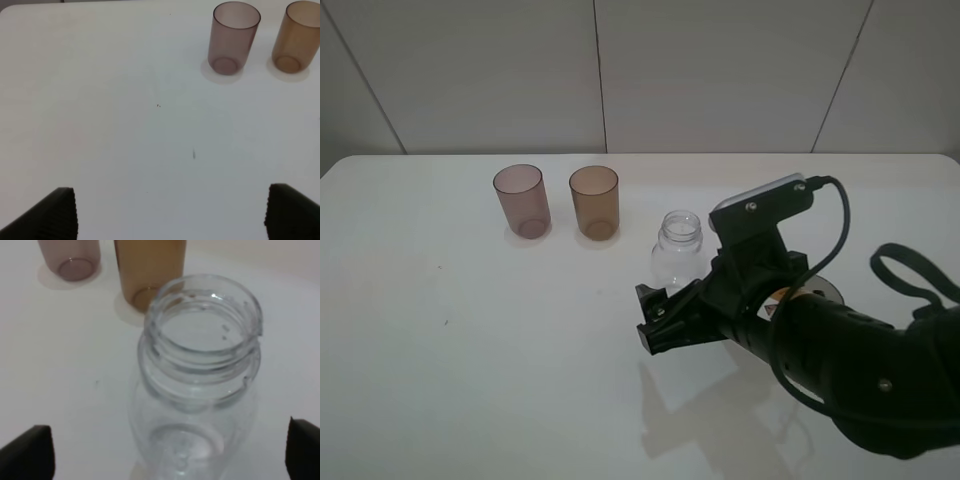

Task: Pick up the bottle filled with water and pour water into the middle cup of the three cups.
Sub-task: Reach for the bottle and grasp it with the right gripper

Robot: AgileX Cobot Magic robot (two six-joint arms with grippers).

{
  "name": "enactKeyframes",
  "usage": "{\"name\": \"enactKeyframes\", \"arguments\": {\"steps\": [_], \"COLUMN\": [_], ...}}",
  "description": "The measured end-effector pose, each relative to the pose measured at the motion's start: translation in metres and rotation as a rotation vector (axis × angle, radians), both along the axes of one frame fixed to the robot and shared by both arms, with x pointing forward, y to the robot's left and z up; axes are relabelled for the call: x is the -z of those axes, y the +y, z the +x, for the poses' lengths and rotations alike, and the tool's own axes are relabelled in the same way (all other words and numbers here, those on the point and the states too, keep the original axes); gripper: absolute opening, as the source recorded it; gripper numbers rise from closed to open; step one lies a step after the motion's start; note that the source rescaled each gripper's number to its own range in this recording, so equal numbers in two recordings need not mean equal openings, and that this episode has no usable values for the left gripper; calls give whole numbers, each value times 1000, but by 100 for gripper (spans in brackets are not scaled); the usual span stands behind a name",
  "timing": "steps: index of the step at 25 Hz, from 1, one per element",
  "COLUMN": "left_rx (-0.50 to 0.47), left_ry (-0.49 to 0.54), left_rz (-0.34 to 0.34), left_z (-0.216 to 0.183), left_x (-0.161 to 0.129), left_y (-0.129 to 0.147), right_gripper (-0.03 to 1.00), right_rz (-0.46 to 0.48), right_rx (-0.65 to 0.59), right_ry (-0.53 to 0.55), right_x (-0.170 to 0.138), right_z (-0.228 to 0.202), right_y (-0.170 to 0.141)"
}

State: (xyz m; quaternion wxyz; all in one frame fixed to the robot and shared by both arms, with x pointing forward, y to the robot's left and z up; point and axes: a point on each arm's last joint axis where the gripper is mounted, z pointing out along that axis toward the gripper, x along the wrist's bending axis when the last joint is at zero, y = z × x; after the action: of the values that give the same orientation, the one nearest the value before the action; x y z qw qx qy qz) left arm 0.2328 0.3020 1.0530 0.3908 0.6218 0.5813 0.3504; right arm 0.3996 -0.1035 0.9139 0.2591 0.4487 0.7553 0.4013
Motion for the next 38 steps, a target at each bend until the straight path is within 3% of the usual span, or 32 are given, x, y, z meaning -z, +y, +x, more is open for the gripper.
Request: {"name": "enactKeyframes", "arguments": {"steps": [22,38], "left_rx": [0,0], "left_ry": [0,0], "left_rz": [0,0], "left_z": [0,0], "left_x": [0,0], "left_y": [0,0], "right_gripper": [100,100], "right_rz": [-75,-112], "right_rx": [-15,9], "right_ry": [-8,-99], "right_x": [19,30], "right_z": [13,20], "right_y": [5,5]}}
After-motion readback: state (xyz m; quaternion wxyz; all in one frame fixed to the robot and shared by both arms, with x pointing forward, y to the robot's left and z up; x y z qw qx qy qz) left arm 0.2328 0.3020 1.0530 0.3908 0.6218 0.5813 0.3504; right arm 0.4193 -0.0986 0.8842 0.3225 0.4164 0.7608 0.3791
